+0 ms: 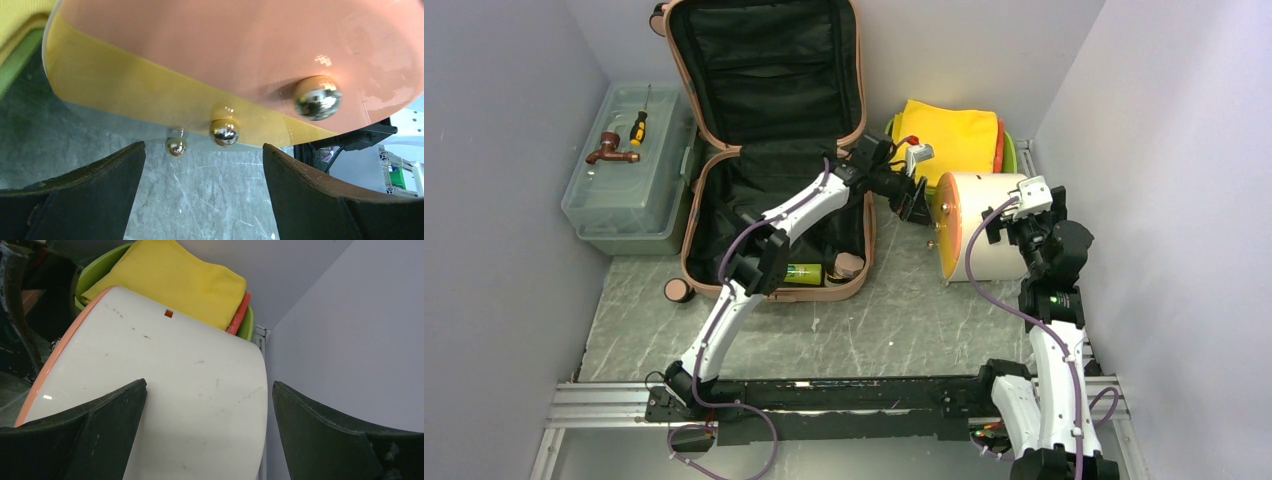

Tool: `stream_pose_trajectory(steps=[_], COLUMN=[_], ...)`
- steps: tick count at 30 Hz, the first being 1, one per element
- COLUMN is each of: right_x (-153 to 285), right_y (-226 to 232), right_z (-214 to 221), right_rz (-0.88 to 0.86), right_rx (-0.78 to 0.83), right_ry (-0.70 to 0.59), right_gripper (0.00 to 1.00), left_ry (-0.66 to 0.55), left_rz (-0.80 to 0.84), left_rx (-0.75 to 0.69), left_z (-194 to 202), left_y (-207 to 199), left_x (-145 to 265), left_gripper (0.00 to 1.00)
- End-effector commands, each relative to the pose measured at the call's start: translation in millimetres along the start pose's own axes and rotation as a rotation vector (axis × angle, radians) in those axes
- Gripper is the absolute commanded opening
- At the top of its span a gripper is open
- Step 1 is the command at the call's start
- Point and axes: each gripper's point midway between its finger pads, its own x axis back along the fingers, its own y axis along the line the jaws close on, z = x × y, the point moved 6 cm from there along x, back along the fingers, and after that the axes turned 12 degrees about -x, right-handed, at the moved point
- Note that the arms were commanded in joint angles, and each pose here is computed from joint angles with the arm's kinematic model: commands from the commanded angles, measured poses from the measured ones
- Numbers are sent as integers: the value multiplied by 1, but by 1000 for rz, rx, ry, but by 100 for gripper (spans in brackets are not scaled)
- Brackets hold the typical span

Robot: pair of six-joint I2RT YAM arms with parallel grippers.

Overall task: Open, take out, and arrange the luggage
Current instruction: Open the drawer in the storage box.

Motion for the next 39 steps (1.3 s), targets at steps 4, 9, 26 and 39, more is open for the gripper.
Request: stream_pose_trajectory(steps=[4,9,26,39], right_x=[-3,-4,-12,-14], right_y=[8,11,19,19], right_z=[11,12,17,18], right_rz=[-52,-67,-84,-84], right_rx=[13,16,41,42], right_ry=[47,52,80,89], right_gripper=[100,100,100,100], left_ry=[5,-2,-11,-16], left_rz=[48,68,123,98], left_rx=[3,-1,33,1], left_z=[4,1,3,-4], left_y=[-3,-7,-9,-8], left_x=[-13,-19,-29,-25], left_gripper=[90,85,60,31])
